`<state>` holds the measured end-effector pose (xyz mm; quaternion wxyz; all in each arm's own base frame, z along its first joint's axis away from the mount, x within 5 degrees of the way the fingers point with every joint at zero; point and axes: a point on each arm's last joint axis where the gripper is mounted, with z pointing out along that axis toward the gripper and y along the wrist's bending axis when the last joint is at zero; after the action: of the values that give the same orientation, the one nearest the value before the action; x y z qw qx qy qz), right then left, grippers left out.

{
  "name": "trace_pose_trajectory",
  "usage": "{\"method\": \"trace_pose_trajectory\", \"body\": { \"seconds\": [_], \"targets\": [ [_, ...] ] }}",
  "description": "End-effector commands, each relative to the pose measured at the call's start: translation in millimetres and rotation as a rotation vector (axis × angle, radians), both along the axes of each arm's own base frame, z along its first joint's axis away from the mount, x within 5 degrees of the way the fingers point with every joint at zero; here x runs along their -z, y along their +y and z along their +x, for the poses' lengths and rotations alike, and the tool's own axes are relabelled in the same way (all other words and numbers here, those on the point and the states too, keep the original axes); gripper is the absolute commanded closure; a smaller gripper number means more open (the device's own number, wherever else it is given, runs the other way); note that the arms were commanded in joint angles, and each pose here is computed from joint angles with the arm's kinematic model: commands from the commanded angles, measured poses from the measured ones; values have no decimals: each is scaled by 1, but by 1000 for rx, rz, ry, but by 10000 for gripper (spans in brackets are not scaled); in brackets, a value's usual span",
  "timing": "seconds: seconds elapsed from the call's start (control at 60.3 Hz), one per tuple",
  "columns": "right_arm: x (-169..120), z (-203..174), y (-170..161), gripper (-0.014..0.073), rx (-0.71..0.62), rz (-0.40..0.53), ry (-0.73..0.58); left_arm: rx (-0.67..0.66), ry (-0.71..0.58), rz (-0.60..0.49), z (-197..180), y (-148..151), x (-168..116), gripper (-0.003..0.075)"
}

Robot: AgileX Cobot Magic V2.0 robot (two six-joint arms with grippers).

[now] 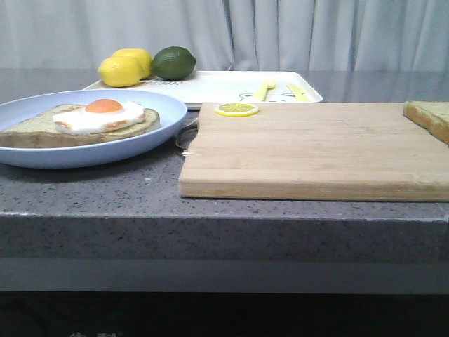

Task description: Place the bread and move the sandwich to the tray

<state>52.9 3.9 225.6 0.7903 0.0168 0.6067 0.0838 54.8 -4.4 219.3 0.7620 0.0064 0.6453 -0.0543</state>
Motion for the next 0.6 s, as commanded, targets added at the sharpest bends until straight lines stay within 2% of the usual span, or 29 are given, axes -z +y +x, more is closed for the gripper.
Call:
{"method": "trace_pose_trajectory", "body": {
  "seconds": [0.0,0.083,0.149,0.249,0.348,0.431,0.58],
  "targets": [
    [-33,-11,-1,674,2,-2,-105,1,-192,-31,-7,1,-18,739],
    [-53,-15,-1,673,-3,-13,21,2,-192,-31,-10,1,-36,739],
    [-70,-18,-1,673,-6,-30,166,2,-145,-21,-11,1,-56,739],
    [-99,-12,0,673,-4,-49,284,-2,-44,6,-4,0,-85,739],
    [-123,8,1,673,-4,-52,319,-3,102,19,21,-2,-105,739],
    [-131,25,3,673,-4,-53,330,-2,171,25,43,-3,-113,739],
    [-134,44,4,669,-5,-52,336,-2,204,28,65,-5,-123,739]
  ]
}}
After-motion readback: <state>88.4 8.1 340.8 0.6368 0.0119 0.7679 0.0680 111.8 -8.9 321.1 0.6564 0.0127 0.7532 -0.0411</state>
